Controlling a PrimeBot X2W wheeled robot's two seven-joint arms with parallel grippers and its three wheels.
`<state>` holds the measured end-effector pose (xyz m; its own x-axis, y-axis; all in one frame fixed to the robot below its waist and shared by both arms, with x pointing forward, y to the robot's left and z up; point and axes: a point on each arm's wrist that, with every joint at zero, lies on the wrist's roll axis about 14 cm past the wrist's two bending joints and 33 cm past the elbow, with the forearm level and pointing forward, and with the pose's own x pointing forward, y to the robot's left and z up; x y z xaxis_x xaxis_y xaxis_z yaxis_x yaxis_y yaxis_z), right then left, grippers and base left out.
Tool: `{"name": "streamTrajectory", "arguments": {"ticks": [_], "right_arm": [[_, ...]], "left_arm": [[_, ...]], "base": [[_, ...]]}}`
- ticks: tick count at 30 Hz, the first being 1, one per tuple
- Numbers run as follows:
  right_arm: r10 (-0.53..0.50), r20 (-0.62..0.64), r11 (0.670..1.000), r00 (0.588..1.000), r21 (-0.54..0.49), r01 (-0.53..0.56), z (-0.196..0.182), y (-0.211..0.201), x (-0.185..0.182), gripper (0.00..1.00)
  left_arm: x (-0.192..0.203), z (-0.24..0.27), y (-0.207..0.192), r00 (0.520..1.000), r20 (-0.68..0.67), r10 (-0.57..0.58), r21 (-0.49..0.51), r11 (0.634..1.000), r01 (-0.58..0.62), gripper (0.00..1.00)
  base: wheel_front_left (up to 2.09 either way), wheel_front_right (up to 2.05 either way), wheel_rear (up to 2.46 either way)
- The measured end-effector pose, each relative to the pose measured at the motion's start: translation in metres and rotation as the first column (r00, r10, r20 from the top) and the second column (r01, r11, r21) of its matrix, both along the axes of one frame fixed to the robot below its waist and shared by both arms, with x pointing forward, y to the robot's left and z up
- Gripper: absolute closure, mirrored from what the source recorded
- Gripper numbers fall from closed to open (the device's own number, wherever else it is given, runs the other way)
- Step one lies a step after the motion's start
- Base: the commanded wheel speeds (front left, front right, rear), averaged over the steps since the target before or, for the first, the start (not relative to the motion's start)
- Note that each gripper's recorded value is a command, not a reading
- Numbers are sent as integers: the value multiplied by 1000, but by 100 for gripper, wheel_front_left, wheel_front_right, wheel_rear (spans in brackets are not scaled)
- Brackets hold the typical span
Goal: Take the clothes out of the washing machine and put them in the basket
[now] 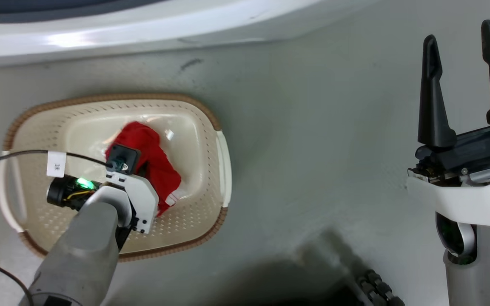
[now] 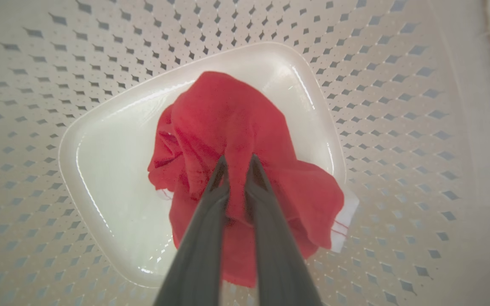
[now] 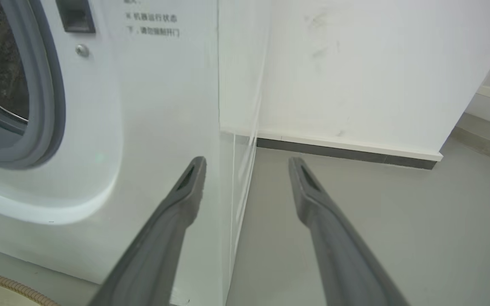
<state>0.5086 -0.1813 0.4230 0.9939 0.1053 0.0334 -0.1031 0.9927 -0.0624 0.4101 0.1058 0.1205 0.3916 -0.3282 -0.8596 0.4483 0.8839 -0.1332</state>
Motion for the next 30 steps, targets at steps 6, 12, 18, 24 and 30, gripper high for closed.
{"name": "streamTrajectory", "arguments": {"ticks": [6,12,18,24,30], "right_arm": [[-18,-54,1000,998,-2,18,-23,-8,-1,0],[-35,-69,999,997,-12,34,-26,-15,-4,0],[-32,-28,999,999,-15,31,-2,-13,-8,0],[-21,-7,1000,1000,-23,21,20,-6,-25,0],[-9,36,1000,999,-20,10,46,1,-40,0]], "left_arm": [[-19,-35,-2,990,-103,-97,58,993,103,100],[-27,-41,-13,984,-147,-104,54,992,113,0],[-20,-9,-23,996,-49,-72,-6,997,72,0],[-13,35,-25,998,57,-12,-58,998,15,0],[11,93,-21,967,232,102,-121,990,-75,0]], "base": [[0,0,0],[0,0,0],[0,0,0],[0,0,0],[0,0,0]]}}
